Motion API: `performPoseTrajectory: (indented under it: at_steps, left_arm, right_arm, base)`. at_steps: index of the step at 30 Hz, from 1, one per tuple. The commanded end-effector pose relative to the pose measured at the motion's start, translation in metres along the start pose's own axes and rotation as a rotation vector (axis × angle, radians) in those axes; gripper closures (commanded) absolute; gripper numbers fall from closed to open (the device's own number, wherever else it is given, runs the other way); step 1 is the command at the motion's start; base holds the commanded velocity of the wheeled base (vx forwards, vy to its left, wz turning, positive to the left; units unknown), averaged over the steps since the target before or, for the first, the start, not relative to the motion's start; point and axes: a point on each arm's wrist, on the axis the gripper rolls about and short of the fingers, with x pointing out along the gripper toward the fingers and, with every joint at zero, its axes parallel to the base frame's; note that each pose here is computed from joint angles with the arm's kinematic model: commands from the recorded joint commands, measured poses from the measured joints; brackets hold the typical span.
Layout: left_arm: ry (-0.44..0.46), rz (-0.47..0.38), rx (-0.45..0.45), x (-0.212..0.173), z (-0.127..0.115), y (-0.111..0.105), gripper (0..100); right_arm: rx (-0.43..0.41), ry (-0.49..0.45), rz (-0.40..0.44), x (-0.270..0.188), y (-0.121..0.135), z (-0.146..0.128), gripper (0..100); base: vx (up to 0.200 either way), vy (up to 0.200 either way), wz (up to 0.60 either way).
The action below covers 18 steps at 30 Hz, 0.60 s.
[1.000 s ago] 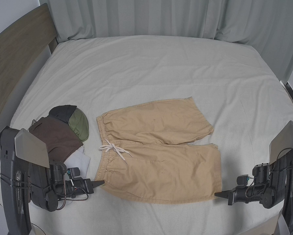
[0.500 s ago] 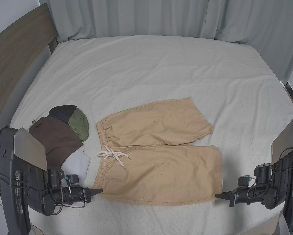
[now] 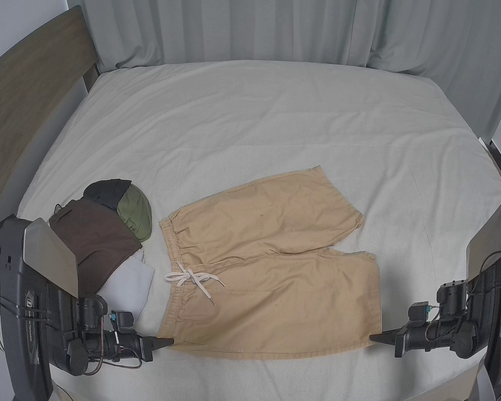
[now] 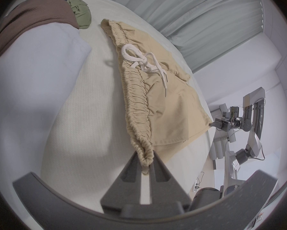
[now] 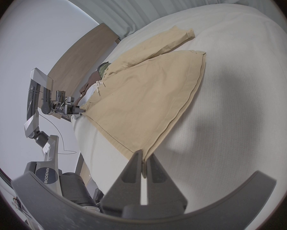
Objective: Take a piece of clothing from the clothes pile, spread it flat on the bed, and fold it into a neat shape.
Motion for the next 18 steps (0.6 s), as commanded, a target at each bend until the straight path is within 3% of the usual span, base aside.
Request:
performPoseTrajectory:
  at_steps: [1,10,18]
  left_arm:
    - [0.02,-0.01,-0.001,-0.003,-0.005,-0.002,100]
    - [0.054,-0.018,0.013,-0.009,-0.012,-0.007,100]
    - [0.059,-0.035,0.026,-0.01,-0.014,-0.007,100]
  right_arm:
    - [0.012,0.018,0.002,-0.002,0.002,-0.004,100]
    - [-0.011,0.069,0.005,-0.006,0.003,-0.009,100]
    - [-0.02,0.058,0.026,-0.007,0.004,-0.007,100]
  base:
    - [0.0,0.0,0.0]
    - [0.0,0.0,0.0]
    - [0.0,0.0,0.0]
